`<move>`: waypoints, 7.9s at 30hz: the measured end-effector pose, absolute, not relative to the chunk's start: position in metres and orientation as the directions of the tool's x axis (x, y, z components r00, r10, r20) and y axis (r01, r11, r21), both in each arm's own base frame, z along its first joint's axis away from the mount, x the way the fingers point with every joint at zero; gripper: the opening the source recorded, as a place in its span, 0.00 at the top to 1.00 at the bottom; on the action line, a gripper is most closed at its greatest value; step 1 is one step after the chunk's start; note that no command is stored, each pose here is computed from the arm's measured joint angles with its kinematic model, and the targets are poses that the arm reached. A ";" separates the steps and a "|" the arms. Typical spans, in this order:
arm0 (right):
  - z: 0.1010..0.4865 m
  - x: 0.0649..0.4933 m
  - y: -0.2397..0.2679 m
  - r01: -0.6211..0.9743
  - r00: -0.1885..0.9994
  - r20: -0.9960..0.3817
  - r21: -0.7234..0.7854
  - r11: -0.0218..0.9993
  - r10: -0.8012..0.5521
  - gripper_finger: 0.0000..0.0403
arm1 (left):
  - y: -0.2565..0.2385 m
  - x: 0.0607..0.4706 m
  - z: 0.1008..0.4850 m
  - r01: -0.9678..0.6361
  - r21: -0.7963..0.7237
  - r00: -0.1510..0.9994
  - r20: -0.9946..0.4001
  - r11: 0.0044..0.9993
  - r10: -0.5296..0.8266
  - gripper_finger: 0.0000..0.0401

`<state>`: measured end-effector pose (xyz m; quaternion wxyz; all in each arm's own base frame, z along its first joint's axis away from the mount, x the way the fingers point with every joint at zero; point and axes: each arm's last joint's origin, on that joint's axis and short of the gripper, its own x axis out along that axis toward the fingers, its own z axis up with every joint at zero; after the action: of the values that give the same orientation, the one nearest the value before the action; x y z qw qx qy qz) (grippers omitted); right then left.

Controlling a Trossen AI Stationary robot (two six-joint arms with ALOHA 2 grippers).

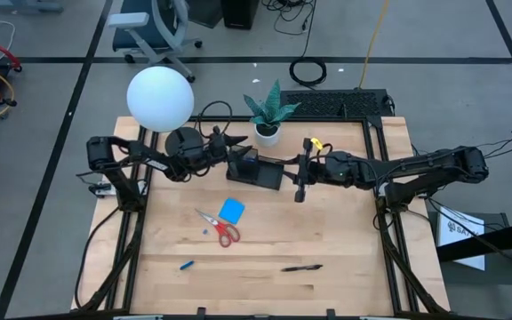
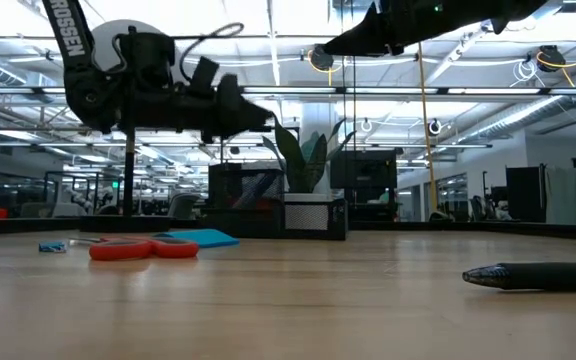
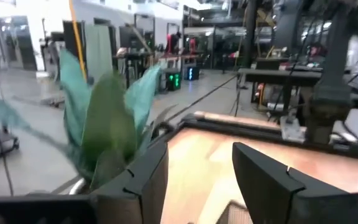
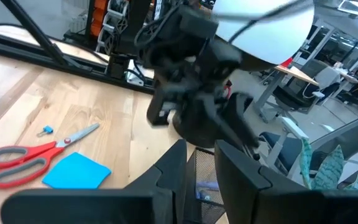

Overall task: Pick and place office supplies into organizer
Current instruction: Put the black pen into the desk organizer

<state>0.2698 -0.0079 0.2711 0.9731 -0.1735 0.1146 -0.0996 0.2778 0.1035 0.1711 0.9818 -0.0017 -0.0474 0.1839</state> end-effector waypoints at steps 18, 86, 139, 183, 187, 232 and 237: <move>0.265 0.269 0.001 -0.024 0.966 -0.257 -0.226 0.974 -0.036 0.82 | 0.069 0.262 0.224 -0.356 0.038 0.930 0.109 0.934 0.350 0.53; 0.192 0.285 0.173 -0.017 0.103 -0.986 0.130 0.991 0.131 0.82 | 0.068 0.259 0.220 -0.374 0.061 0.928 0.028 0.926 0.373 0.53; 0.177 0.329 0.212 -0.152 0.133 -0.987 0.070 0.986 0.091 0.82 | 0.068 0.259 0.216 -0.370 0.070 0.928 -0.015 0.926 0.372 0.53; 0.179 0.315 0.201 0.203 0.103 -0.984 0.161 0.966 0.142 0.82 | 0.068 0.259 0.216 -0.371 0.064 0.928 -0.015 0.926 0.373 0.53; 0.180 0.316 0.210 0.225 0.141 -0.972 0.218 0.950 0.190 0.82 | 0.068 0.259 0.216 -0.371 0.062 0.928 -0.015 0.927 0.373 0.53; 0.121 0.287 0.180 0.148 -0.002 -0.979 0.203 0.968 0.206 0.97 | 0.068 0.259 0.216 -0.371 0.049 0.928 -0.016 0.927 0.372 0.53; 0.140 0.290 0.171 0.111 0.051 -0.972 0.236 0.965 0.231 0.97 | 0.068 0.259 0.216 -0.371 0.050 0.928 -0.019 0.927 0.372 0.53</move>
<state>0.2896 0.1710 0.1400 0.7140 0.1245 0.6877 0.0421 0.2593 0.0675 0.2157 0.9816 0.0228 0.0141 0.1891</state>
